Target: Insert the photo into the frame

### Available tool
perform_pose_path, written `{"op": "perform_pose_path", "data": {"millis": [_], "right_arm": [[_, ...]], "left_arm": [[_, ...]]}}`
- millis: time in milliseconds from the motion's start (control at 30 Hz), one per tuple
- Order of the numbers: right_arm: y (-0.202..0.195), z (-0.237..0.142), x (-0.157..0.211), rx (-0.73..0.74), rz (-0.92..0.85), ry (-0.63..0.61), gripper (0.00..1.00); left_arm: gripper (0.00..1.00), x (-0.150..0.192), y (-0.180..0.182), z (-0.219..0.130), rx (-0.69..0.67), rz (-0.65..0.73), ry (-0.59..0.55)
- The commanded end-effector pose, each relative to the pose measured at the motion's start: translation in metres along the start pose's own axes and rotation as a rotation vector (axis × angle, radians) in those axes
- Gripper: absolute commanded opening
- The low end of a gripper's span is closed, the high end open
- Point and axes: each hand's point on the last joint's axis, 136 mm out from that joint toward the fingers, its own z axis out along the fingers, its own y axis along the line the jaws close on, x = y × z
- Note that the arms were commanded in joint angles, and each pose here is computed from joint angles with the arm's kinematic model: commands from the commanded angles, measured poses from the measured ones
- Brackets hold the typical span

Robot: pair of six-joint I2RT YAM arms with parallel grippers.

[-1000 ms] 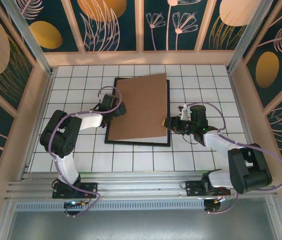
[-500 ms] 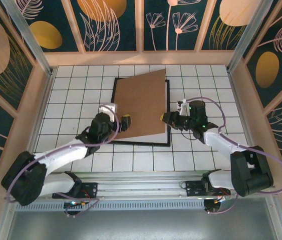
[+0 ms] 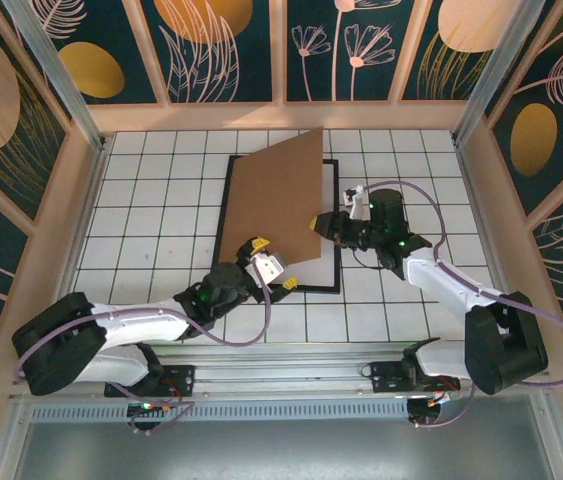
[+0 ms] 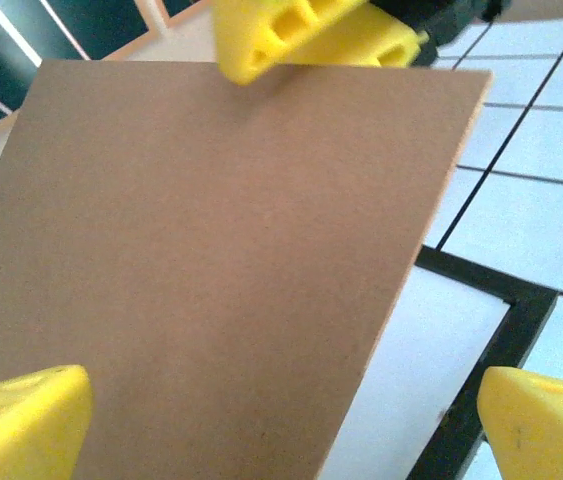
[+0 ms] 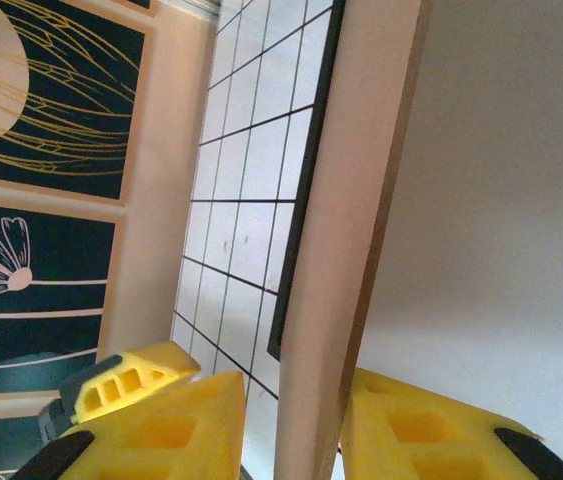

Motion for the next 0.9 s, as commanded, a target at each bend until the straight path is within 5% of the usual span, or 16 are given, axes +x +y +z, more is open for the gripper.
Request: {"op": "perform_pose_path", "data": {"millis": [0,300,867], "right_arm": [[0.023,0.000,-0.011,-0.034,-0.031,-0.028,0.31],[0.032,0.006,-0.011,-0.036,-0.046,-0.006,0.31],[0.023,0.010,-0.012,0.015,-0.070,0.015,0.33]], "left_arm": [[0.96,-0.018,0.003,0.013,-0.043,0.111,-0.044],[0.86,-0.018,0.026,0.025,-0.249,0.121,-0.003],[0.63,-0.005,0.028,0.018,-0.281,-0.044,-0.001]]}}
